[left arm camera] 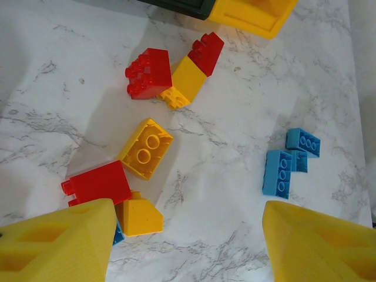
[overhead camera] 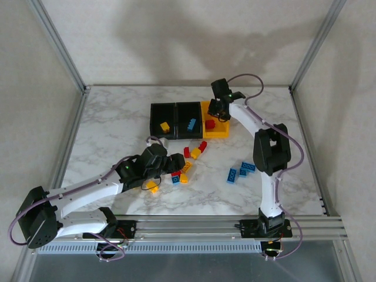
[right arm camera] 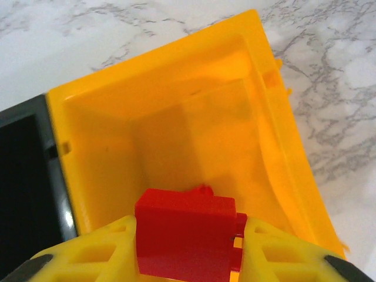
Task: Sort the legos into containers by color
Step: Place the lego in the container.
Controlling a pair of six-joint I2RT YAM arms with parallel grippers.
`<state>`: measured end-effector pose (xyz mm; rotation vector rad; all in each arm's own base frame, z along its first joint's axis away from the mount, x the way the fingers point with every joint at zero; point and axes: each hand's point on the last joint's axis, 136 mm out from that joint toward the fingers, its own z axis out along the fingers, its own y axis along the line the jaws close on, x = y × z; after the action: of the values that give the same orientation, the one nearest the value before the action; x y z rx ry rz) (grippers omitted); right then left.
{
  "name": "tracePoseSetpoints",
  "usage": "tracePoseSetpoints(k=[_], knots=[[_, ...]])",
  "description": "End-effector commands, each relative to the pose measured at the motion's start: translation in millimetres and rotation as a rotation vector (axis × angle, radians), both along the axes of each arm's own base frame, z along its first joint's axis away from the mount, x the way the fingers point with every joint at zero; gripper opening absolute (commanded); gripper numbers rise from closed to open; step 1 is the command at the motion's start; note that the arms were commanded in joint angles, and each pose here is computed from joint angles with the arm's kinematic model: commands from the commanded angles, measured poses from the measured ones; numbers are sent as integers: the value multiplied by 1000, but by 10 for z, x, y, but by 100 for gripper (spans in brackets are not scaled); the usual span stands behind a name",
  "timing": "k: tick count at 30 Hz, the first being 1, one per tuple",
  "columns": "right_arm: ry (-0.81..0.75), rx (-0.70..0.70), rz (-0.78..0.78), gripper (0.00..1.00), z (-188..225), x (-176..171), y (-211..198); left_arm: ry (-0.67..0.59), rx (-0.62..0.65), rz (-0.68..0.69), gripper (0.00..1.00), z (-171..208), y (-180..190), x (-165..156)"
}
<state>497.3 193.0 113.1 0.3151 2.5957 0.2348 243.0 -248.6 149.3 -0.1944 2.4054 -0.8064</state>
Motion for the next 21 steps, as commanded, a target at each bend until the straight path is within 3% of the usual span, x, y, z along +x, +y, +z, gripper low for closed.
tracePoseSetpoints(k=[1,5,11,21], knots=[[49,-18,2,38,-106,88,-47,-33,-18,22,67,162,-8,32],[61,-19,14,39,-183,178,8,-30,-16,27,67,157,6,29],[74,-14,21,49,-264,201,30,-30,-11,39,67,158,27,35],[-5,-6,36,61,142,215,20,-17,7,65,67,140,35,75]])
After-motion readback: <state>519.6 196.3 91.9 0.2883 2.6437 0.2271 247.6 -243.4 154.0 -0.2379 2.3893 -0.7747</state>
